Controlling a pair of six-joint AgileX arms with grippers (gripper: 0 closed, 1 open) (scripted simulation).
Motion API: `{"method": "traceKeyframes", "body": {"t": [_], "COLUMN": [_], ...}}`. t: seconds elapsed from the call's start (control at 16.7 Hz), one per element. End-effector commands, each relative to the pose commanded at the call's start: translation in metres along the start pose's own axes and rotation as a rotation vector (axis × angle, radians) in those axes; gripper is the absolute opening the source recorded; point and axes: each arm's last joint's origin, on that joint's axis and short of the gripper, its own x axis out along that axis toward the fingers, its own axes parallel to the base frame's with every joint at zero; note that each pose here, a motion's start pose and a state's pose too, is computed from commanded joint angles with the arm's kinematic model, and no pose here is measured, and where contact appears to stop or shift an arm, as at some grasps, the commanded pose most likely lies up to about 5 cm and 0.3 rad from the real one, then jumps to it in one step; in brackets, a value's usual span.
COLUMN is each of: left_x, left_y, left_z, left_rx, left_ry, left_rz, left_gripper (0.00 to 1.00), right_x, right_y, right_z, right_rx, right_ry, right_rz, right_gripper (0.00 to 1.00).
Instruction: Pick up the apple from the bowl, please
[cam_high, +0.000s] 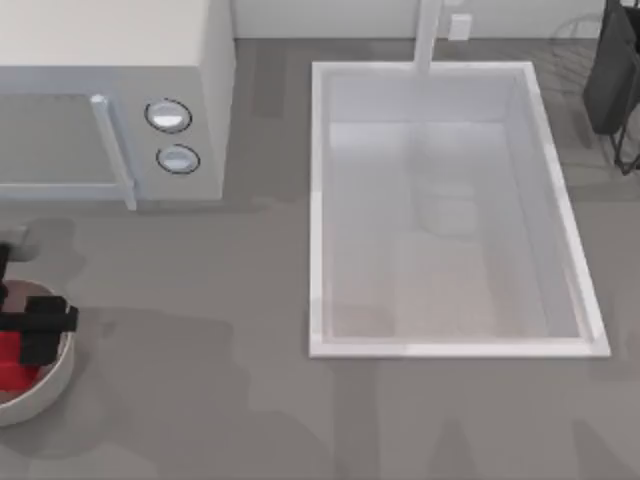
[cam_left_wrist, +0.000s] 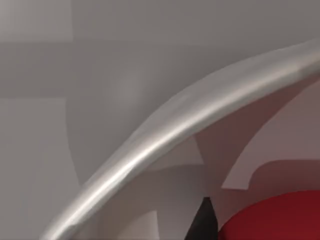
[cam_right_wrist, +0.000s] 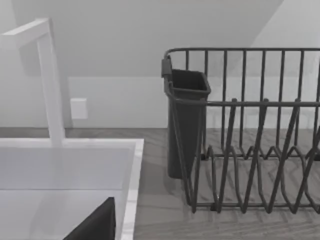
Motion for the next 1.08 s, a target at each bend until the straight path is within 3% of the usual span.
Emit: {"method": "traceKeyframes", "body": {"t": [0.36,0.42,0.72,1.08], "left_x": [0.0,-0.03,-0.053,-0.156], "left_y": [0.0,-0.001,0.0,0.002], "left_z": [0.0,0.014,0.029,0.052], "left_rx": [0.0,0.005,0.005,0.005], "left_ry": [0.0,-0.11,-0.101,-0.076], "left_rz": [0.0,-0.011,-0.012,-0.014], "left_gripper": [0.0,0.0,0.0,0.0], "right_x": [0.0,0.0,0.0,0.0], "right_y": [0.0,0.0,0.0,0.0], "right_z": [0.0,0.0,0.0,0.0], "right_rx": [0.0,0.0,0.0,0.0], "right_ry": [0.0,0.0,0.0,0.0], "right_rz": [0.0,0.0,0.0,0.0], "right_gripper": [1.0,1.0,1.0,1.0]}}
